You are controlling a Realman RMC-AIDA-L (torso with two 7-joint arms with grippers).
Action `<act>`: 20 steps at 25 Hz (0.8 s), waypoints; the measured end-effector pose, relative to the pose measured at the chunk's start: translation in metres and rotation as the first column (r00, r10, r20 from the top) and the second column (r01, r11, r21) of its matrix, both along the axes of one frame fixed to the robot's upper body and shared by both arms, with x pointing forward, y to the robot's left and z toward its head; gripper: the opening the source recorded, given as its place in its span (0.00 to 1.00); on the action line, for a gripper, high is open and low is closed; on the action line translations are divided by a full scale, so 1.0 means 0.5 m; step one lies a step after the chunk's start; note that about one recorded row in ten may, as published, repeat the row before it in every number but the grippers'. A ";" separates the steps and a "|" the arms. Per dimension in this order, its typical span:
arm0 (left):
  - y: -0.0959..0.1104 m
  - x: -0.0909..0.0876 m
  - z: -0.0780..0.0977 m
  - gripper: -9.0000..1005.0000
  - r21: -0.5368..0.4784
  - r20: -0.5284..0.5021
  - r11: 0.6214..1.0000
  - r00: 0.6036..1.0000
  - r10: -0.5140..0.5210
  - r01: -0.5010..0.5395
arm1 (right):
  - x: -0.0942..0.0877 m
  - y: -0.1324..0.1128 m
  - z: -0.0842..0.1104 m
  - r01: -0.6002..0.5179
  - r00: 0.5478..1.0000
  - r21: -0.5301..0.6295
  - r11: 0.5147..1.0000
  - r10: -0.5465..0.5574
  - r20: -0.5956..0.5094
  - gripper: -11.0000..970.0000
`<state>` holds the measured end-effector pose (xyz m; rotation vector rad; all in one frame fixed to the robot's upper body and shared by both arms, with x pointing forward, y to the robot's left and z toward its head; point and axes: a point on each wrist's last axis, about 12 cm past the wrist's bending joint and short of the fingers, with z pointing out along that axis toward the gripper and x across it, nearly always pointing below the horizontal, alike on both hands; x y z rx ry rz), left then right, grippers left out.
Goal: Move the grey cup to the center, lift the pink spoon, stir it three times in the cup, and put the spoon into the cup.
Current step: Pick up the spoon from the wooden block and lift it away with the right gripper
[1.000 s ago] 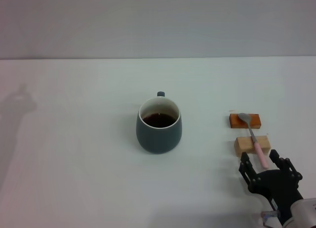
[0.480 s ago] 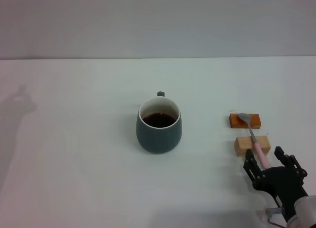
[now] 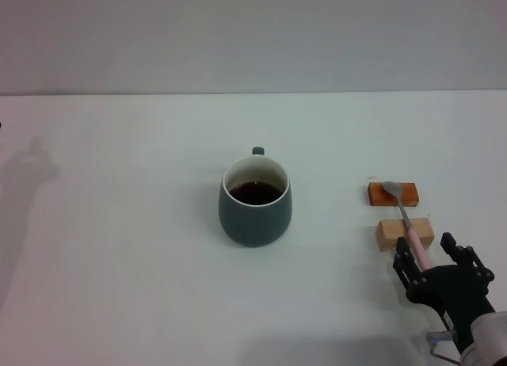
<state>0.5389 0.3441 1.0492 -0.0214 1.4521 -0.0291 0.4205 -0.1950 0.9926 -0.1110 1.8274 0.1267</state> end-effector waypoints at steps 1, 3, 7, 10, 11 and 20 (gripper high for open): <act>0.000 0.000 0.000 0.01 0.000 0.000 1.000 1.000 0.000 0.000 | 0.000 0.000 0.000 -0.001 1.000 -0.001 1.000 0.001 0.001 0.64; 0.000 -0.001 0.000 0.01 0.000 0.002 1.000 1.000 0.000 0.000 | 0.000 0.002 0.001 -0.003 1.000 0.000 1.000 0.003 0.001 0.63; 0.001 -0.002 0.000 0.01 0.000 0.003 1.000 1.000 0.001 -0.001 | 0.000 0.004 0.000 -0.009 1.000 0.001 1.000 0.009 -0.005 0.59; 0.002 -0.004 -0.001 0.01 0.000 0.003 1.000 1.000 0.002 -0.002 | -0.001 0.006 -0.001 -0.011 1.000 0.002 1.000 0.011 -0.009 0.56; 0.002 -0.004 -0.001 0.01 0.000 0.003 1.000 1.000 0.002 -0.002 | -0.001 0.006 -0.001 -0.012 1.000 0.003 1.000 0.012 -0.009 0.55; 0.005 -0.006 -0.002 0.01 0.001 0.000 1.000 1.000 0.005 -0.005 | -0.001 0.010 -0.001 -0.013 1.000 0.007 1.000 0.013 -0.010 0.46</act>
